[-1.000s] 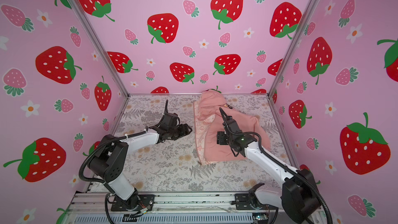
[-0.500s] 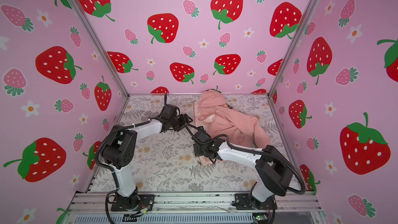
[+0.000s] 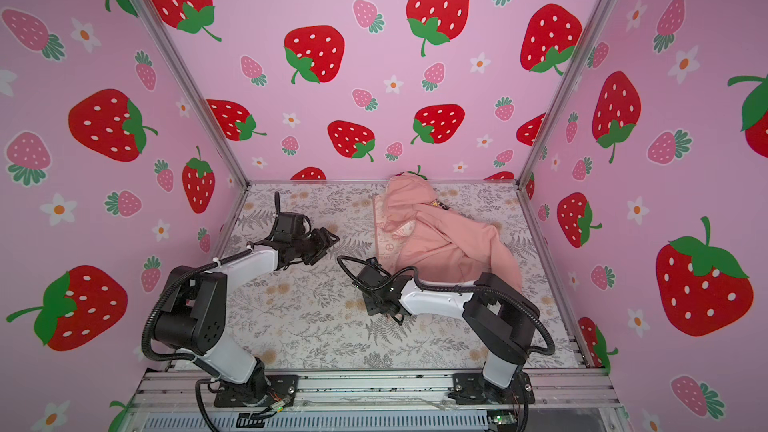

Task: Zip up the jacket

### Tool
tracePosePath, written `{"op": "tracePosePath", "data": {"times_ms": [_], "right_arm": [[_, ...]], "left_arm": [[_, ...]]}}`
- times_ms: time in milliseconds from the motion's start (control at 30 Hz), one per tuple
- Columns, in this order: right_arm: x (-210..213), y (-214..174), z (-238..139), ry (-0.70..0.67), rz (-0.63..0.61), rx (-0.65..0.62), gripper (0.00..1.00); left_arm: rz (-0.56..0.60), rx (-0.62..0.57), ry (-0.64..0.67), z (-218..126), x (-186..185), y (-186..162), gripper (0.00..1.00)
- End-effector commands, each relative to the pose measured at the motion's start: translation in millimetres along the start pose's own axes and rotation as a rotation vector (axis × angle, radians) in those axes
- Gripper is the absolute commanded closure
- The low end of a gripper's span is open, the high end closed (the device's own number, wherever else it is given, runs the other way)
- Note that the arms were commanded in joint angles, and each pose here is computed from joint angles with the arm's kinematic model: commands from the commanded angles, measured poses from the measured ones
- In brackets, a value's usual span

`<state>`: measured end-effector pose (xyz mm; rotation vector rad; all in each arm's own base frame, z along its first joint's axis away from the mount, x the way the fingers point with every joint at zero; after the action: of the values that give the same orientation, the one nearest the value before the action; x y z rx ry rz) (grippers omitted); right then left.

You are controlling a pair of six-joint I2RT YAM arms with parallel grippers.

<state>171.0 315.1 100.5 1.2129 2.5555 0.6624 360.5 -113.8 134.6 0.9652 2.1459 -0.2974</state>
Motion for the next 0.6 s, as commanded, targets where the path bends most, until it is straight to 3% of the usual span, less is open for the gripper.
{"op": "tracePosePath", "data": {"times_ms": [0, 233, 567], "right_arm": [[-8, -17, 11, -0.071, 0.014, 0.047, 0.46], [-13, -29, 21, -0.086, 0.026, 0.069, 0.47], [-35, -39, 25, 0.007, 0.118, 0.06, 0.79]], "left_arm": [[0.006, 0.01, -0.023, -5, -2, -2, 0.28], [0.004, 0.013, -0.034, -8, -3, -3, 0.28], [-0.005, 0.037, -0.054, -7, -5, -5, 0.28]]}}
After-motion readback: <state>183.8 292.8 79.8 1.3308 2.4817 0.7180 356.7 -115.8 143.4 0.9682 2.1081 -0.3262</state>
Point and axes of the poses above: each gripper's point midway between its finger pads, its own z axis out along the fingers, its own x axis along the line the jaws close on, y = z × x, the point moved 7 cm from there along -z, back along the fingers, and after that the axes turned 11 degrees about -z, right-handed, at the moved point
